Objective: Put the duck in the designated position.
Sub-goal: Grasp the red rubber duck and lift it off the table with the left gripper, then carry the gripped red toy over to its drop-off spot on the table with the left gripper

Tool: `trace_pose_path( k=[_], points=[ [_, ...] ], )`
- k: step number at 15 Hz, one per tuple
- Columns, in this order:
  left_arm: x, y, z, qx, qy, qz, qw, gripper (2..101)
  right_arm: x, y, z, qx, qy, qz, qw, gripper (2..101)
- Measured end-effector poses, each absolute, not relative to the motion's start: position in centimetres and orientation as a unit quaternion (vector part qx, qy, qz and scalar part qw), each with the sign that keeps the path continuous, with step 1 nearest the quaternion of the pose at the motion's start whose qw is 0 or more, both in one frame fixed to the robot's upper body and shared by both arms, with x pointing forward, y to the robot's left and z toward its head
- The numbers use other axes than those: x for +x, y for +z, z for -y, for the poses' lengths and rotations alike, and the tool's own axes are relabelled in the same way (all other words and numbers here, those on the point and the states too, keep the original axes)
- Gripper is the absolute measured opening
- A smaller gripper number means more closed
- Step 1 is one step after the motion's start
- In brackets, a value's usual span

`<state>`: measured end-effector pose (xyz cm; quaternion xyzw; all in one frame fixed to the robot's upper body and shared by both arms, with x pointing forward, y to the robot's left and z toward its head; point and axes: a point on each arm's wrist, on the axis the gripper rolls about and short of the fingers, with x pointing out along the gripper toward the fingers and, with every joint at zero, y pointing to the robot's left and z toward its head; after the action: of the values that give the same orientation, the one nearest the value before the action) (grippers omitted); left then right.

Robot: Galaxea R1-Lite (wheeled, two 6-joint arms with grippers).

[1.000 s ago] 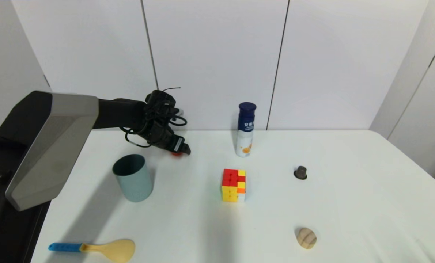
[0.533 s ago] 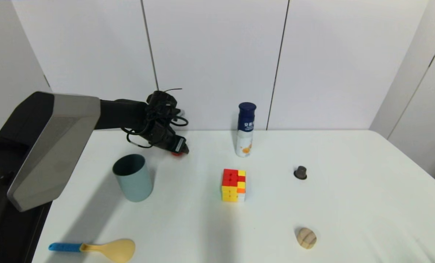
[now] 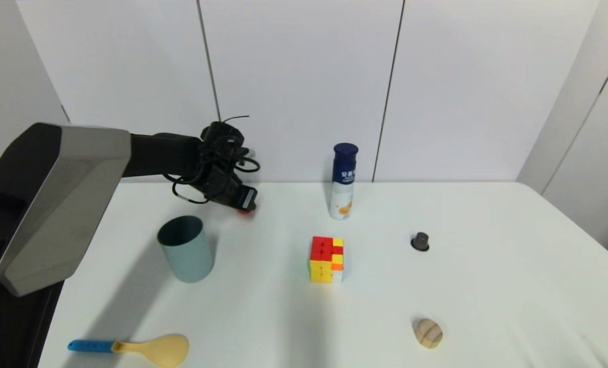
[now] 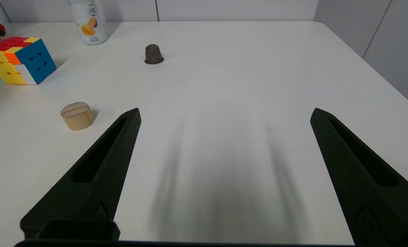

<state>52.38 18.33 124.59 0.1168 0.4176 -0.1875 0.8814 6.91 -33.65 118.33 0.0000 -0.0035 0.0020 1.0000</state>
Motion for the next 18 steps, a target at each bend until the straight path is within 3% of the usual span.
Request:
trace_pose_path(
  k=[3, 13, 18],
  points=[
    [51.9, 126.3, -18.5, 0.115, -0.188, -0.399, 0.890, 40.3, 6.9, 118.3, 33.7, 0.000, 0.002, 0.004, 1.000, 98.0],
    [45.8, 137.6, -15.3, 0.108, -0.245, -0.259, 0.928, 38.9, 6.9, 118.3, 33.7, 0.000, 0.002, 0.004, 1.000, 98.0],
    [42.9, 139.4, -12.5, 0.092, -0.284, -0.240, 0.924, 38.7, 6.9, 118.3, 33.7, 0.000, 0.002, 0.003, 1.000, 98.0]
  ],
)
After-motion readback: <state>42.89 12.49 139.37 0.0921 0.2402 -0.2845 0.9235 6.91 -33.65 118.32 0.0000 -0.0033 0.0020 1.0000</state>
